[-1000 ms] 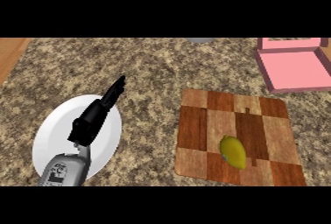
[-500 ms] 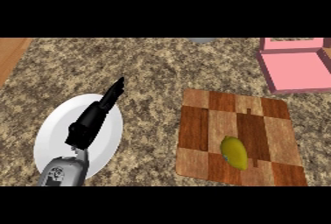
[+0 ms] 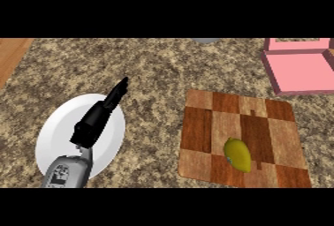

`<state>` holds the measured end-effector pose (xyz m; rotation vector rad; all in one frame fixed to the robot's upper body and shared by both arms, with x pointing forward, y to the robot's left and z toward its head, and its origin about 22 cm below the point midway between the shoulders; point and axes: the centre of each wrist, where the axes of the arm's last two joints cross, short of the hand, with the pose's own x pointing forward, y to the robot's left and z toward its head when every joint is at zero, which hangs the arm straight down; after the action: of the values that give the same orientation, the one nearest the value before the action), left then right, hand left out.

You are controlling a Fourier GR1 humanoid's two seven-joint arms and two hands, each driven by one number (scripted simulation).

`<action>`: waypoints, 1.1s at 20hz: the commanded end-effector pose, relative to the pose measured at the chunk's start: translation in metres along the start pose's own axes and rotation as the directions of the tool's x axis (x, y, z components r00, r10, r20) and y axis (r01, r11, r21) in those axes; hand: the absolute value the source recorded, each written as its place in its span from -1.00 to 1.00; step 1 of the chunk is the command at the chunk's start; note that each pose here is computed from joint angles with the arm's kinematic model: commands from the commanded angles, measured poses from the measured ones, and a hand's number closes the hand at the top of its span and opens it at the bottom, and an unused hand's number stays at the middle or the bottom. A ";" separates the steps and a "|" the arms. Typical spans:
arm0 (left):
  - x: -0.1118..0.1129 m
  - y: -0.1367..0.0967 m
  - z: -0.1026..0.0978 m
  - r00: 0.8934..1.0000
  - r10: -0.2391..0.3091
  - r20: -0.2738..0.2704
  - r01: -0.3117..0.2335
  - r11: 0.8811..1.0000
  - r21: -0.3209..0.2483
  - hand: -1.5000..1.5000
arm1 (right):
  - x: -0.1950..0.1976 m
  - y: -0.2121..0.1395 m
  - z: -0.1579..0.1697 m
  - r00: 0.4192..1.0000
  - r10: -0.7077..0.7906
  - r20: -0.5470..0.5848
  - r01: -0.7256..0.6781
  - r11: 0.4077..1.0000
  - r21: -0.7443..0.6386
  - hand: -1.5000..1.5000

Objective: Pick the bell pepper from the cutting board and place it in the cardboard box

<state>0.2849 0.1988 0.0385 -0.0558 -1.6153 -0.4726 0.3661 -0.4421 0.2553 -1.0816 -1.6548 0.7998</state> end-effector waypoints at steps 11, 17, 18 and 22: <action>0.009 -0.015 -0.006 1.000 -0.007 0.019 0.007 1.000 -0.015 0.00 | -0.031 0.095 -0.010 0.969 -0.105 -0.223 0.138 0.980 0.140 -1.00; 0.013 0.000 -0.007 1.000 -0.001 0.004 0.001 1.000 -0.013 0.00 | -0.049 0.101 0.002 0.955 -0.213 -0.206 0.242 0.962 0.127 -1.00; 0.006 0.006 -0.003 1.000 0.000 0.030 0.001 1.000 -0.027 0.00 | -0.044 0.112 0.000 0.946 -0.254 -0.203 0.280 0.954 0.110 -1.00; 0.008 0.002 -0.002 1.000 0.002 0.010 -0.002 1.000 -0.018 0.00 | -0.054 0.090 0.002 0.864 -0.481 -0.149 0.471 0.877 -0.098 -1.00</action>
<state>0.2900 0.1954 0.0466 -0.0789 -1.6240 -0.4868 0.4021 -0.4470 0.1544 -0.7655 -1.5907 0.5163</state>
